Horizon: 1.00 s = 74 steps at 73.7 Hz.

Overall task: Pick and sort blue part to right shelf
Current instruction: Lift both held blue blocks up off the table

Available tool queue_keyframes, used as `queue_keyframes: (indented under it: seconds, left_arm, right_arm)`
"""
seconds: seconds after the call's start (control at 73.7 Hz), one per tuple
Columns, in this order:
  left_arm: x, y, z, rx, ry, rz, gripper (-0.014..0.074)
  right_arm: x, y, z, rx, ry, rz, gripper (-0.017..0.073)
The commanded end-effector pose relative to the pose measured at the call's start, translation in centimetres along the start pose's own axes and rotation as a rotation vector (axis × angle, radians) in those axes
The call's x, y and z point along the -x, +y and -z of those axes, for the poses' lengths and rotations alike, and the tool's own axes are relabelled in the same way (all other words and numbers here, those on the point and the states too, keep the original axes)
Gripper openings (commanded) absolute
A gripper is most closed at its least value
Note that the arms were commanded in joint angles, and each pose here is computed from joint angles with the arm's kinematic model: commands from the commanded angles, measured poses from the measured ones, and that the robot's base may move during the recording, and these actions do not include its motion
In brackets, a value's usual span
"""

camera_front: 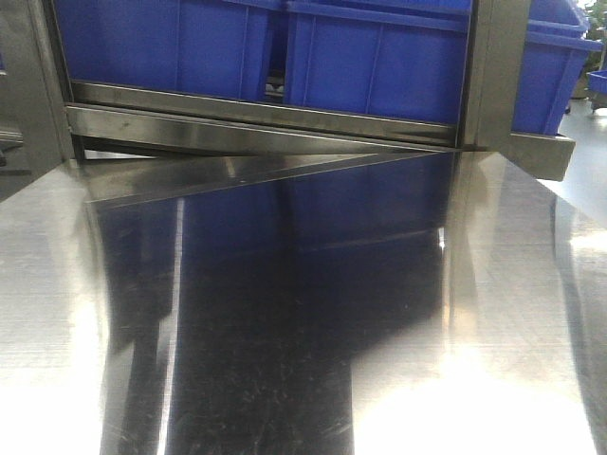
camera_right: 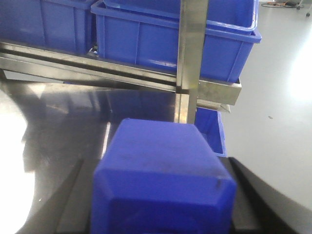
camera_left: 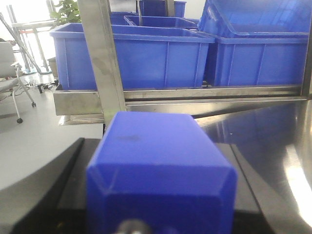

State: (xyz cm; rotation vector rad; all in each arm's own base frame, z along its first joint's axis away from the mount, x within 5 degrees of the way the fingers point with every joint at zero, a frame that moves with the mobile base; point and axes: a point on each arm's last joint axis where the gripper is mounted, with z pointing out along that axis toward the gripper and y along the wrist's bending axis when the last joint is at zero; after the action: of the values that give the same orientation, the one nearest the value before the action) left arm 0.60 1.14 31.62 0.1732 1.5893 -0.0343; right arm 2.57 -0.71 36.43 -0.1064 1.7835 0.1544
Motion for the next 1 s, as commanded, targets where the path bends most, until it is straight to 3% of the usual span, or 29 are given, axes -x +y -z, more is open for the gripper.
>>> queue_keyframes:
  seconds: [0.0,0.991]
  left_arm:
    - [1.47,0.16,0.94,-0.003,-0.127,-0.001,0.0270]
    - [1.47,0.16,0.94,-0.003,-0.127,-0.001,0.0270]
  right_arm:
    - [1.43,0.02,0.29,-0.001,-0.095,0.030,0.0209]
    - [1.35,0.00,0.28,-0.003,-0.086,0.030,0.0209]
